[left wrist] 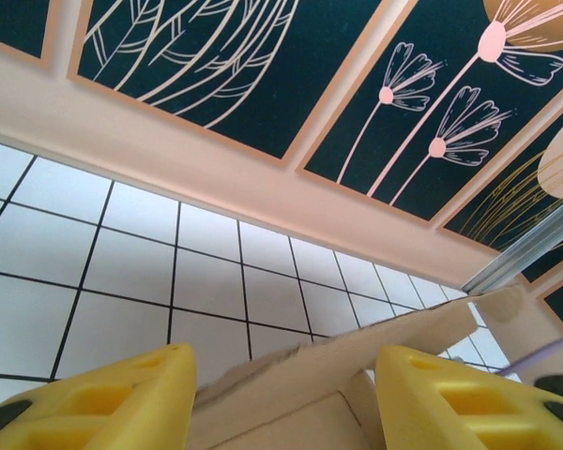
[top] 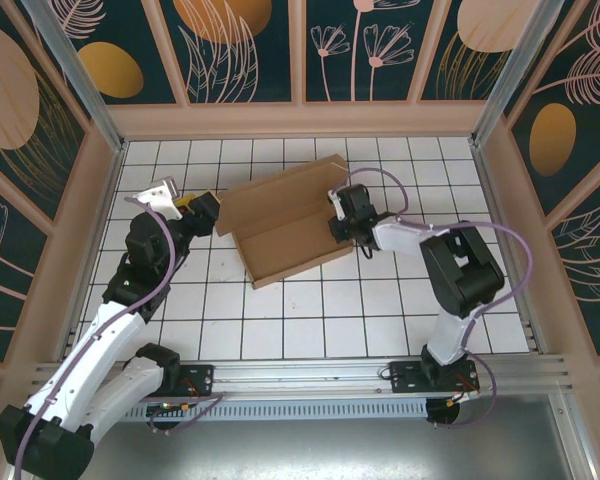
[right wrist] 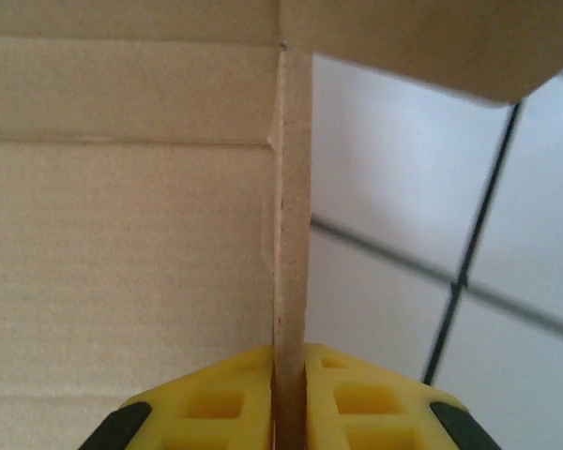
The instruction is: Fold the paper box
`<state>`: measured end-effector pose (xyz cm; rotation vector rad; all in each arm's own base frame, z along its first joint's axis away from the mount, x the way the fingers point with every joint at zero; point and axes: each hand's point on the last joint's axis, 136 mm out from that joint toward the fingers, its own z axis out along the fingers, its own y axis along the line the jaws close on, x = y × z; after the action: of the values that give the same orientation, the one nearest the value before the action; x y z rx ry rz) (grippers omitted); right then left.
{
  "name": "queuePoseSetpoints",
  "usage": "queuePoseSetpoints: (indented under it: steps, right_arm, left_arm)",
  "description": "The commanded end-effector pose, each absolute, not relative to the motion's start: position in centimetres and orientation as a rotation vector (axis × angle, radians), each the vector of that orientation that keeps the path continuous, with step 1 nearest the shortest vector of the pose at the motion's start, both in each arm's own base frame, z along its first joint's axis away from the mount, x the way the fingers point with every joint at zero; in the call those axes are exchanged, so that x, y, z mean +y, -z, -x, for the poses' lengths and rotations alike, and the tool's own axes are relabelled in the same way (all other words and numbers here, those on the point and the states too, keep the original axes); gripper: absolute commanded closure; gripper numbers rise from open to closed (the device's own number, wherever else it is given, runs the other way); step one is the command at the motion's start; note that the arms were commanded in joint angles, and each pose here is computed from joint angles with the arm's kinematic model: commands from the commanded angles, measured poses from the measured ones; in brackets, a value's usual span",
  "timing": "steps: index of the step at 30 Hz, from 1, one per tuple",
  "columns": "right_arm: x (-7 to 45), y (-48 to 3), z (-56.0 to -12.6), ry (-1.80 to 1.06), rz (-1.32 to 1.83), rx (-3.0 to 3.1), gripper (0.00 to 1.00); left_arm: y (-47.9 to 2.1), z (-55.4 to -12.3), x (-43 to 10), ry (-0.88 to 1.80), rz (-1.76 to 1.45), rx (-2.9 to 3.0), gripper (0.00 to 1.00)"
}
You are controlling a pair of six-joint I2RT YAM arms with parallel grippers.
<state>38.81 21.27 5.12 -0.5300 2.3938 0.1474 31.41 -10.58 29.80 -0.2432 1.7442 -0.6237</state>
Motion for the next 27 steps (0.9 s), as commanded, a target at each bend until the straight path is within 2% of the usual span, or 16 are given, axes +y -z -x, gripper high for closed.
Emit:
queuePoseSetpoints:
  steps: [1, 5, 9, 19, 27]
  right_arm:
    - [19.2, -4.9, -35.6, -0.096, 0.279, 2.484, 0.8]
    - [19.5, -5.9, -34.4, -0.177, 0.277, 2.514, 0.61]
    - [19.6, -6.4, -35.3, -0.173, 0.272, 2.553, 0.57]
    - [20.2, -4.2, -38.9, -0.141, 0.317, 2.619, 0.57]
    - [19.3, -1.7, -40.0, 0.037, 0.344, 2.677, 0.75]
  left_arm:
    - [-30.4, -31.2, -10.7, 0.661, 0.246, 1.713, 0.47]
    - [-30.3, -31.2, -10.8, 0.666, 0.249, 1.715, 0.46]
    - [-30.4, -31.2, -10.8, 0.668, 0.25, 1.713, 0.46]
    - [-30.5, -31.1, -10.5, 0.657, 0.253, 1.71, 0.45]
    - [-30.5, -31.1, -10.5, 0.651, 0.256, 1.71, 0.44]
